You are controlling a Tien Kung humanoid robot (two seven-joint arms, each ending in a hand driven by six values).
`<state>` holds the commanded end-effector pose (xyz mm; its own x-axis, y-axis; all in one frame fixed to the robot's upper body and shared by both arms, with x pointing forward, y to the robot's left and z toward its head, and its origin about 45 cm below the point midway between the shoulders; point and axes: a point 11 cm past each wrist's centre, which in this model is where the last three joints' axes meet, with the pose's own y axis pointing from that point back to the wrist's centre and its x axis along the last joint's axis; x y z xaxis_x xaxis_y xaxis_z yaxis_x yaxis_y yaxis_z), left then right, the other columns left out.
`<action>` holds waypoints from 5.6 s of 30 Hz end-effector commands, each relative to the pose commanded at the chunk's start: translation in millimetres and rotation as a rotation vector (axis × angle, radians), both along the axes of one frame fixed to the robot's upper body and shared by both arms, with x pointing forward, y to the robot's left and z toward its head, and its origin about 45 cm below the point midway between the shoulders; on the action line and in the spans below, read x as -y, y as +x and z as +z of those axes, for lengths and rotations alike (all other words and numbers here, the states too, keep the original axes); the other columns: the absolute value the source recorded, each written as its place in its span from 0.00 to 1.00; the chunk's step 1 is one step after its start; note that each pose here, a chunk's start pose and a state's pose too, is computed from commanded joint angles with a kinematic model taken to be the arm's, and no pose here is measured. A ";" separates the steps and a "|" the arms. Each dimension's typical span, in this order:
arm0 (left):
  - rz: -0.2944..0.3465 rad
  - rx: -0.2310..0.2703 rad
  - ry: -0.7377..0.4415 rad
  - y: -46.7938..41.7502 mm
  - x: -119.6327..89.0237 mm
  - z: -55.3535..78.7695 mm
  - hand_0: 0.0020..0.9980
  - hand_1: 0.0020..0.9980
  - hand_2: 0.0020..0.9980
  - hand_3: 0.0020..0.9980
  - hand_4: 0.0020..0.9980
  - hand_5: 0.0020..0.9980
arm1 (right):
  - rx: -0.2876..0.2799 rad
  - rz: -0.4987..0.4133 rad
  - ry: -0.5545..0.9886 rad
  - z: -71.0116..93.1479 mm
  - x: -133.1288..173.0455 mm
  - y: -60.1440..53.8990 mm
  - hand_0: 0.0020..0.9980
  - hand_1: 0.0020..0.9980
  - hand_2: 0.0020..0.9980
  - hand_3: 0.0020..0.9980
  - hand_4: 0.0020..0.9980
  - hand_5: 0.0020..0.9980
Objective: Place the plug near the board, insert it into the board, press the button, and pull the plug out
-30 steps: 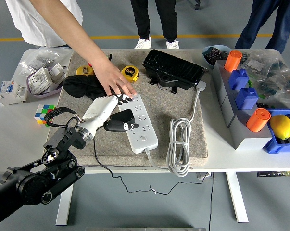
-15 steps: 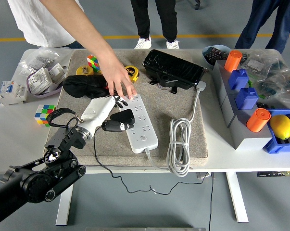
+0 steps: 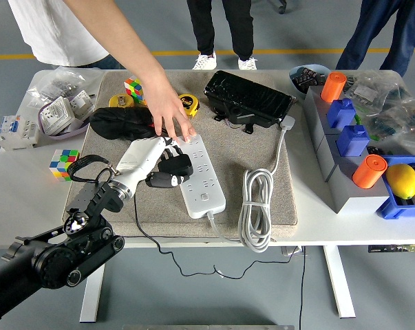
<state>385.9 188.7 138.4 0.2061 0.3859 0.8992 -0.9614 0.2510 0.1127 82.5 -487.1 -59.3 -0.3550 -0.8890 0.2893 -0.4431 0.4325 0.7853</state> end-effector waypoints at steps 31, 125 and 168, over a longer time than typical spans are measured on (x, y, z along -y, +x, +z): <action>0.113 0.105 -0.075 16.4 -63.7 19.9 0.25 0.40 0.39 0.53 0.76 0.07 | -0.002 0.001 0.001 -0.4 -0.3 -1.4 0.61 0.61 0.57 0.54 0.67 0.16; 0.385 0.155 -0.781 2.1 -144.8 49.2 0.60 0.63 0.62 0.63 0.88 0.31 | -0.084 -0.045 0.020 -10.8 -4.9 -10.9 0.61 0.62 0.58 0.54 0.69 0.23; 0.380 0.115 -0.788 0.6 -137.7 45.3 0.61 0.62 0.62 0.63 0.86 0.32 | -0.129 -0.068 0.054 -16.5 -10.2 -25.2 0.61 0.63 0.59 0.54 0.72 0.26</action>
